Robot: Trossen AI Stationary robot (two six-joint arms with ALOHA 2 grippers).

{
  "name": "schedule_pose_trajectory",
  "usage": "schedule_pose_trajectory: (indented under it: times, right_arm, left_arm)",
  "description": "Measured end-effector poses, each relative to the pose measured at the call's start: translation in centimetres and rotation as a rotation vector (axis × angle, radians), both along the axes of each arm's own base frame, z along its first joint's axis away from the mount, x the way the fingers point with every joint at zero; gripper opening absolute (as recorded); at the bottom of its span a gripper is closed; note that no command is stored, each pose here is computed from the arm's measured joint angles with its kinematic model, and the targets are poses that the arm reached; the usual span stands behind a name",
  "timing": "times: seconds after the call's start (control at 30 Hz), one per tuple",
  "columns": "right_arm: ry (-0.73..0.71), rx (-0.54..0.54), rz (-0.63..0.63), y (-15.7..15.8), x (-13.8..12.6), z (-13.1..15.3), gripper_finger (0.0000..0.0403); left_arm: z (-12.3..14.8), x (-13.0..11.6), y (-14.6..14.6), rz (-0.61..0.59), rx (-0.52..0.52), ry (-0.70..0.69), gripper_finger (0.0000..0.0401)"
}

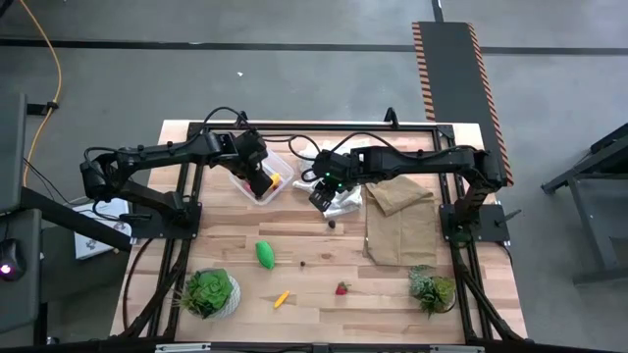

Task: Pick and placing Produce into tupperware
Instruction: Put the green corn into the transparent bin

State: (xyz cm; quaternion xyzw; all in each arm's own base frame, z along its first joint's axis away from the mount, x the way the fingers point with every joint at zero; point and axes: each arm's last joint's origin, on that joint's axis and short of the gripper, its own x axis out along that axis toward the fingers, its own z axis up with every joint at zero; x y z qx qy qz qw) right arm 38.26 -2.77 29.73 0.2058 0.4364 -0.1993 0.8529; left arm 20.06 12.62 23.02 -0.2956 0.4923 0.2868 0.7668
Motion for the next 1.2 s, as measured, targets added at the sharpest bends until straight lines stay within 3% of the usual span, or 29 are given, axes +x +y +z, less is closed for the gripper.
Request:
schedule_pose_trajectory:
  times: [0.27,0.5,0.67,0.83,0.97,1.2]
  right_arm:
    - [0.017,0.003,0.103,0.2,-0.1,-0.1,0.0163]
    - [0.198,0.001,0.193,0.3,-1.5,-0.9,0.0163]
    - [0.249,0.022,0.223,0.6,-2.5,-1.9,0.0163]
    - [0.18,0.127,0.171,1.7,-4.5,-4.6,0.0163]
    - [0.045,0.238,0.091,3.1,-6.1,-6.1,0.0163]
    - [-0.04,0.346,0.045,5.4,-7.2,-8.0,0.0163]
  left_arm:
    - [0.1,0.1,-0.5,-0.13,-0.117,-0.078,0.0197]
    - [0.4,0.0,-1.2,-0.228,-0.276,-0.141,0.0198]
    - [2.5,0.4,-1.1,-0.277,-0.281,-0.183,0.0198]
    - [5.8,0.7,-0.9,-0.331,-0.242,-0.22,0.0198]
    - [8.1,0.3,-1.3,-0.367,-0.275,-0.23,0.0198]
    - [10.3,-1.4,-4.4,-0.449,-0.316,-0.195,0.0198]
